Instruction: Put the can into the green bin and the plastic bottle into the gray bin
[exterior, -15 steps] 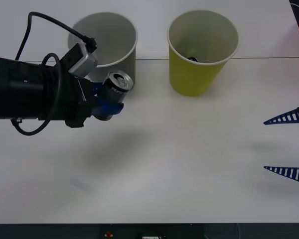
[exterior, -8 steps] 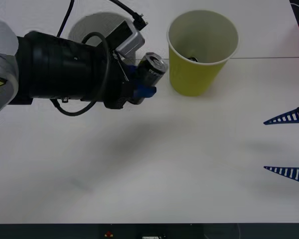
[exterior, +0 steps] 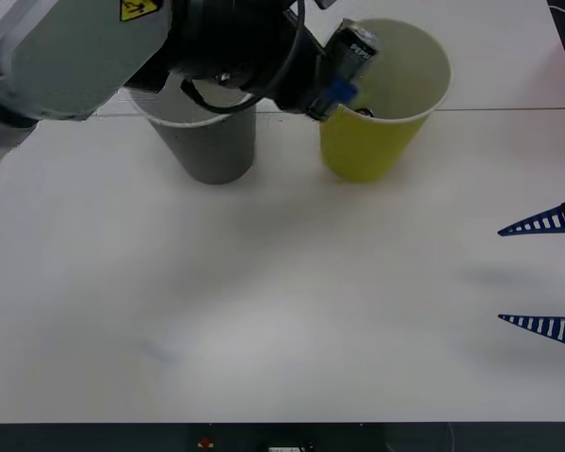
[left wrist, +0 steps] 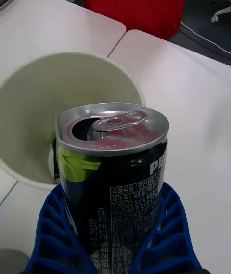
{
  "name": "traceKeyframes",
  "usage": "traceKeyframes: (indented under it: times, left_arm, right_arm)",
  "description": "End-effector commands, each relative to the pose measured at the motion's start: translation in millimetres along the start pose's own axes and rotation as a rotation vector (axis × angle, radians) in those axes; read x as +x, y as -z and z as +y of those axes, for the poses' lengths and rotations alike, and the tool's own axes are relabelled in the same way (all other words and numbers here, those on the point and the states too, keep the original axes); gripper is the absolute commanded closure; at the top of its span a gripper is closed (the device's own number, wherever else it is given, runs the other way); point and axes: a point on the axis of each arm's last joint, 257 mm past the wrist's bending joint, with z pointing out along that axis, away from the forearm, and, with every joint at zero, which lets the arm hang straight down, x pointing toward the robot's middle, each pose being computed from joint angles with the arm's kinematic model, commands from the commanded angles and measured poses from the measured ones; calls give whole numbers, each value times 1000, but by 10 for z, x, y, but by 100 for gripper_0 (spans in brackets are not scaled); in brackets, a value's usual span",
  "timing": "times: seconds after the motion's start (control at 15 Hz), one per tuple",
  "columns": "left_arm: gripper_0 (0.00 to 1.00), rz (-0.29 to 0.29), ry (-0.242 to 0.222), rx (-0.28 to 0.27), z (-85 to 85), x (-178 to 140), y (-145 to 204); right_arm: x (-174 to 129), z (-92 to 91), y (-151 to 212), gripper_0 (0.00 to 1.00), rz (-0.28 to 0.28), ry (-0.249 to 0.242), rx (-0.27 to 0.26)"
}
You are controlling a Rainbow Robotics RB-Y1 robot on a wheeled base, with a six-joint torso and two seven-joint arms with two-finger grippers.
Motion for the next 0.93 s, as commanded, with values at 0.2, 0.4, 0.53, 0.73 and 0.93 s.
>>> traceKeyframes:
  times: [0.2,0.4,0.53,0.73,0.93]
  left_arm:
    - [100,-3,108,-17,241,-451,-448]
    - [100,2,114,-65,326,-605,-746]
    - [100,1,88,-113,379,-626,-945]
    - [100,-5,78,-137,413,-582,-1095]
    - [100,-1,68,-145,440,-567,-1092]
  right_arm:
    - [0,0,0,0,0,0,0]
    - [0,0,0,0,0,0,0]
    - [0,0,0,0,0,0,0]
    - [0,0,0,0,0,0,0]
    - [0,0,0,0,0,0,0]
